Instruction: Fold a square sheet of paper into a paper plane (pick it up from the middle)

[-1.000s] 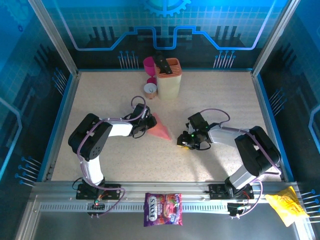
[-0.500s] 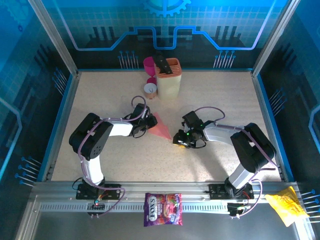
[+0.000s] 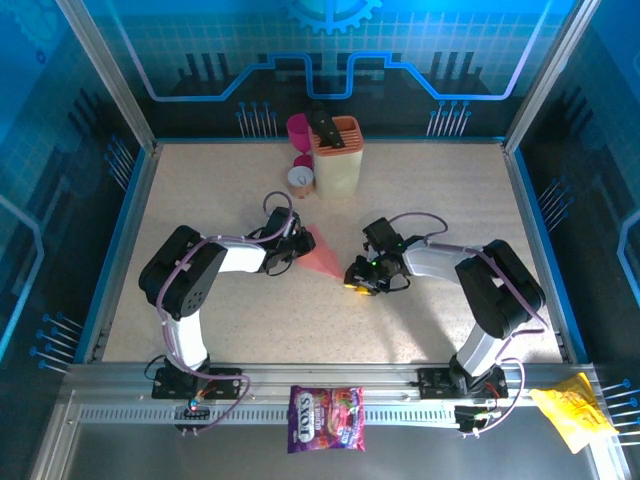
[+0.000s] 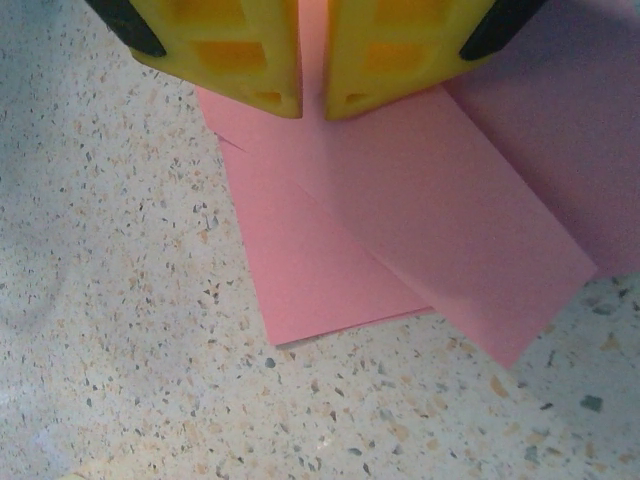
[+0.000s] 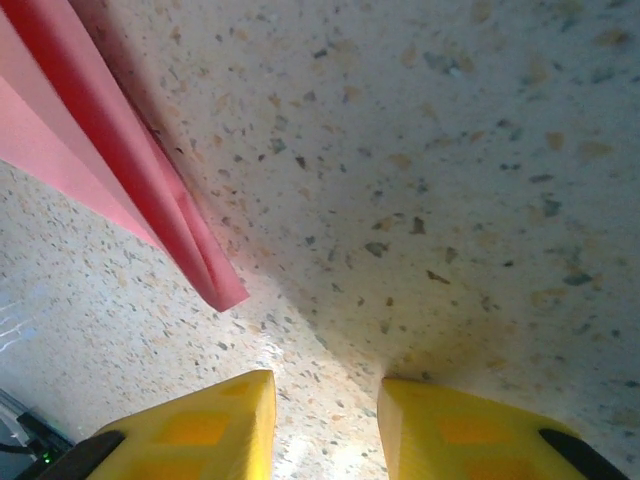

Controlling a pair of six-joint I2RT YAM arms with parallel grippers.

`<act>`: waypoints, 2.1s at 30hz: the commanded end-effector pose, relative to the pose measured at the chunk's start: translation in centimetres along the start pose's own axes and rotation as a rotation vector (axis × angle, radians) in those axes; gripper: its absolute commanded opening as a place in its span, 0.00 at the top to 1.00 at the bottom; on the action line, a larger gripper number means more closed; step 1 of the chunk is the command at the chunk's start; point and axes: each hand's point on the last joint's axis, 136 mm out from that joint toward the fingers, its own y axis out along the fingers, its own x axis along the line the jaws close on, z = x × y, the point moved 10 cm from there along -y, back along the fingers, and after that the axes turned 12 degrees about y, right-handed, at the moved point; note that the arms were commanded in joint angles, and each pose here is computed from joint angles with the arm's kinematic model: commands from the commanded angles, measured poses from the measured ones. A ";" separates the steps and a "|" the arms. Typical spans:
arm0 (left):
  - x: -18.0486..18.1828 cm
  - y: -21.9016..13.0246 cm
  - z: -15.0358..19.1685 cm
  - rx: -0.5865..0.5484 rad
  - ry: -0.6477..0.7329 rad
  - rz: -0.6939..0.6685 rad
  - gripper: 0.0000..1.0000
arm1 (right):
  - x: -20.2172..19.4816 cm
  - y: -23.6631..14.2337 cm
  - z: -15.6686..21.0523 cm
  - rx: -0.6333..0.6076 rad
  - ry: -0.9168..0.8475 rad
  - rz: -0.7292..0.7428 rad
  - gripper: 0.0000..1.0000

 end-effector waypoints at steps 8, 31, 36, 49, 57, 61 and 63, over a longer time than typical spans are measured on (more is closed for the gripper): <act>3.3 0.9 4.4 0.194 -0.018 -0.122 0.84 | 4.3 -0.5 -1.2 -0.128 -0.168 -0.210 0.53; 3.3 0.7 4.3 0.196 -0.014 -0.132 0.85 | 2.0 1.9 -0.4 -0.075 -0.132 -0.173 0.63; 3.4 0.8 4.4 0.197 -0.018 -0.134 0.85 | 3.3 1.7 0.2 -0.071 -0.165 -0.184 0.67; 3.3 0.6 4.5 0.195 -0.015 -0.130 0.85 | 2.9 1.9 -0.5 -0.101 -0.141 -0.157 0.62; 3.4 0.8 4.5 0.196 -0.014 -0.132 0.85 | 1.6 1.2 -1.0 -0.132 -0.127 -0.167 0.60; 3.4 0.8 4.6 0.199 -0.015 -0.132 0.85 | 1.6 1.5 -1.2 -0.117 -0.123 -0.208 0.64; 3.4 0.7 4.5 0.197 -0.015 -0.131 0.85 | 1.5 1.7 -1.3 -0.110 -0.113 -0.220 0.67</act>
